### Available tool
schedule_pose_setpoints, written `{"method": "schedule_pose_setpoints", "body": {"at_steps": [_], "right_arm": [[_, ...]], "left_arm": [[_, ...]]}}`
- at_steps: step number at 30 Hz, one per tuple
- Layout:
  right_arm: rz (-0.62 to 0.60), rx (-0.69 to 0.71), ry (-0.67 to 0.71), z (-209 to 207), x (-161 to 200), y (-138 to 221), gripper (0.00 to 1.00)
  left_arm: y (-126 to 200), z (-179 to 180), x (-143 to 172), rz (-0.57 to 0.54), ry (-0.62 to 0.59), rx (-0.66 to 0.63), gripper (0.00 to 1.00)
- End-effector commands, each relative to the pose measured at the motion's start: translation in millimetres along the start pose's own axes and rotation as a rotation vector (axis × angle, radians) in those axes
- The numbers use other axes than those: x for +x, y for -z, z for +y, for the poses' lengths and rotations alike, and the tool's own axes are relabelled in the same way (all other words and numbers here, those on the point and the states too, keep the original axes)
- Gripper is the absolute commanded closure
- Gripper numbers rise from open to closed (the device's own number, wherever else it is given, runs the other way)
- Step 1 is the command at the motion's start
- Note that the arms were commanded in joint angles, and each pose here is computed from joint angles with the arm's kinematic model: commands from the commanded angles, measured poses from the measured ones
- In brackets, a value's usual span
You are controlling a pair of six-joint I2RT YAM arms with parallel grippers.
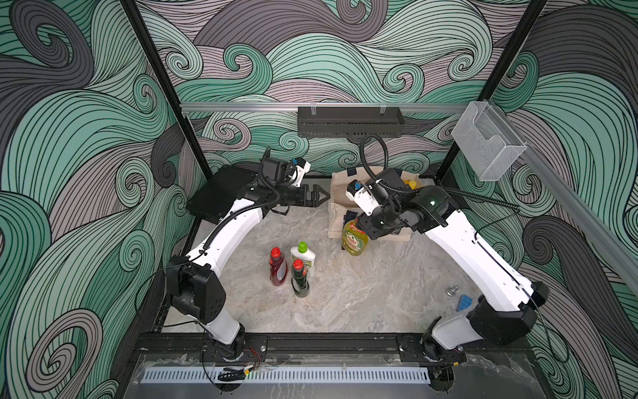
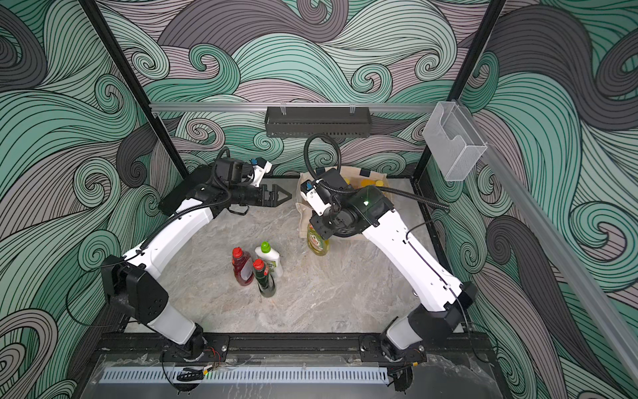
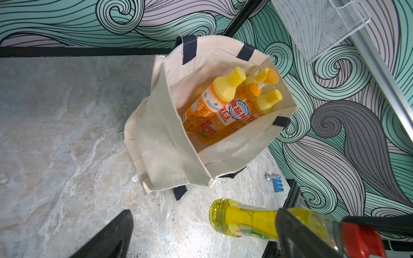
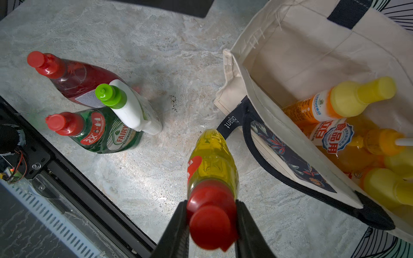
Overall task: Pack dish soap into the shopping bag
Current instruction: Pick up the bottle of dish soap at the center of the board, then place the bottle of dish soap in the shopping bag.
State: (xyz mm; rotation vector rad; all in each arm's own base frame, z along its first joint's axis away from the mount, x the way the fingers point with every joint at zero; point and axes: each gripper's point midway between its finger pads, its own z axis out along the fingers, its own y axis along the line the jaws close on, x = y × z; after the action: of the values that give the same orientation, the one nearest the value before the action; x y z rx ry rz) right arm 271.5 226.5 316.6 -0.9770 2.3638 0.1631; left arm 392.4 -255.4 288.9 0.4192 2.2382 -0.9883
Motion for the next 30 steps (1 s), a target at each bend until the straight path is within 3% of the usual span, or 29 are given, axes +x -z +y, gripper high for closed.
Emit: {"method": "schedule_pose_setpoints", "body": {"at_steps": [1, 13, 22, 30], "right_arm": [[-0.121, 0.016, -0.007, -9, -29, 23, 1.00], [-0.169, 0.030, -0.013, -20, -55, 41, 1.00], [-0.198, 0.044, -0.011, -27, -64, 59, 1.00], [-0.221, 0.066, -0.034, -38, -66, 70, 1.00]], "left_arm": [[-7, -3, -9, -0.004, -0.012, -0.013, 0.02], [-31, 13, -20, -0.011, -0.030, -0.072, 0.05], [-55, 18, -19, 0.025, -0.016, -0.053, 0.27], [-67, 18, -18, 0.042, -0.018, -0.043, 0.39]]}}
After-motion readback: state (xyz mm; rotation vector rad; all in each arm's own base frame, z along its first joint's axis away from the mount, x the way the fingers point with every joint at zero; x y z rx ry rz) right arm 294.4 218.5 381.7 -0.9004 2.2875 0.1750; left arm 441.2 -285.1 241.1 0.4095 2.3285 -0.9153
